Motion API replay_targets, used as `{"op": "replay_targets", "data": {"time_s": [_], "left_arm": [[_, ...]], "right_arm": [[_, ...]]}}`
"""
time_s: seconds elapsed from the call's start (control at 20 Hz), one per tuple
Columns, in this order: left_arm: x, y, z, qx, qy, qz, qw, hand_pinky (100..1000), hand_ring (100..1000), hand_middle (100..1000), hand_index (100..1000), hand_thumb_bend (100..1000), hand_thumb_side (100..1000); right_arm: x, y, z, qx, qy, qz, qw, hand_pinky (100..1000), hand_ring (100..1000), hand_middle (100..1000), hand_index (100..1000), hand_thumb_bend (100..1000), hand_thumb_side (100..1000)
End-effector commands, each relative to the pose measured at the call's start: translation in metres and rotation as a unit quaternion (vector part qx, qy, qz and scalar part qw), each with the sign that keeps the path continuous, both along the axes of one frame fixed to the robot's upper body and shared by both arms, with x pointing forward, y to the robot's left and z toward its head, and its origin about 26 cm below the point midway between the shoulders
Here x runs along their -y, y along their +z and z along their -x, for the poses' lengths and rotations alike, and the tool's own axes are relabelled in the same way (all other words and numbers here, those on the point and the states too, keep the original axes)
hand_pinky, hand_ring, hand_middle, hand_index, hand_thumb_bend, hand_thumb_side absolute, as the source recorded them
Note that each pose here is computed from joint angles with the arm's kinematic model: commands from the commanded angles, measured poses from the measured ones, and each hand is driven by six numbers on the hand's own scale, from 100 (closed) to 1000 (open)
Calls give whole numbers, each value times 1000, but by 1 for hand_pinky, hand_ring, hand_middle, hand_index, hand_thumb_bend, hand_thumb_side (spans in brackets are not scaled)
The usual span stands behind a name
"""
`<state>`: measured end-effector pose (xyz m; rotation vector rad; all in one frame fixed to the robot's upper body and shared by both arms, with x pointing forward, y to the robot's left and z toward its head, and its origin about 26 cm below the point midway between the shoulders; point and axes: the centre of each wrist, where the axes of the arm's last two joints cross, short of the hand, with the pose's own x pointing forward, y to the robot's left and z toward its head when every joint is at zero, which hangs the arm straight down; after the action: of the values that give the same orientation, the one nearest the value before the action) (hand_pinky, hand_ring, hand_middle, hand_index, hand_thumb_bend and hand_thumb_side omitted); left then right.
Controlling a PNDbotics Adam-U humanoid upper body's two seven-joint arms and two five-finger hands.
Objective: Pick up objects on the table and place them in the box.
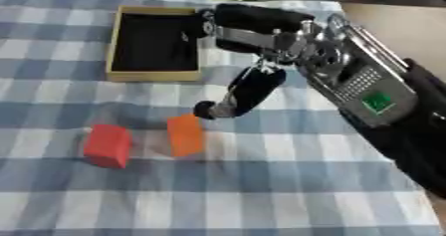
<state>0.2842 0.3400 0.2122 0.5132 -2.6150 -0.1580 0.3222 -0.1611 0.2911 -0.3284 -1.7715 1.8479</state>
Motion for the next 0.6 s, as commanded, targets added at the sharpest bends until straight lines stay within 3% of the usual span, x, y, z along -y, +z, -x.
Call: {"op": "replay_targets", "data": {"time_s": [0.05, 0.4, 0.6], "left_arm": [[0, 10, 3, 12, -4, -15, 1000, 737, 644, 634, 793, 100, 846], [0, 10, 3, 11, -5, -15, 1000, 737, 643, 634, 793, 100, 837], [0, 10, 3, 11, -5, -15, 1000, 737, 642, 634, 793, 100, 836]], "right_arm": [[1, 4, 1, -9, 1, 9, 1000, 919, 880, 627, 776, 371, 100], [1, -6, -4, -23, -10, 30, 999, 920, 902, 657, 784, 437, 100], [-1, -14, -10, -17, -18, 47, 999, 916, 905, 670, 795, 489, 182]]}}
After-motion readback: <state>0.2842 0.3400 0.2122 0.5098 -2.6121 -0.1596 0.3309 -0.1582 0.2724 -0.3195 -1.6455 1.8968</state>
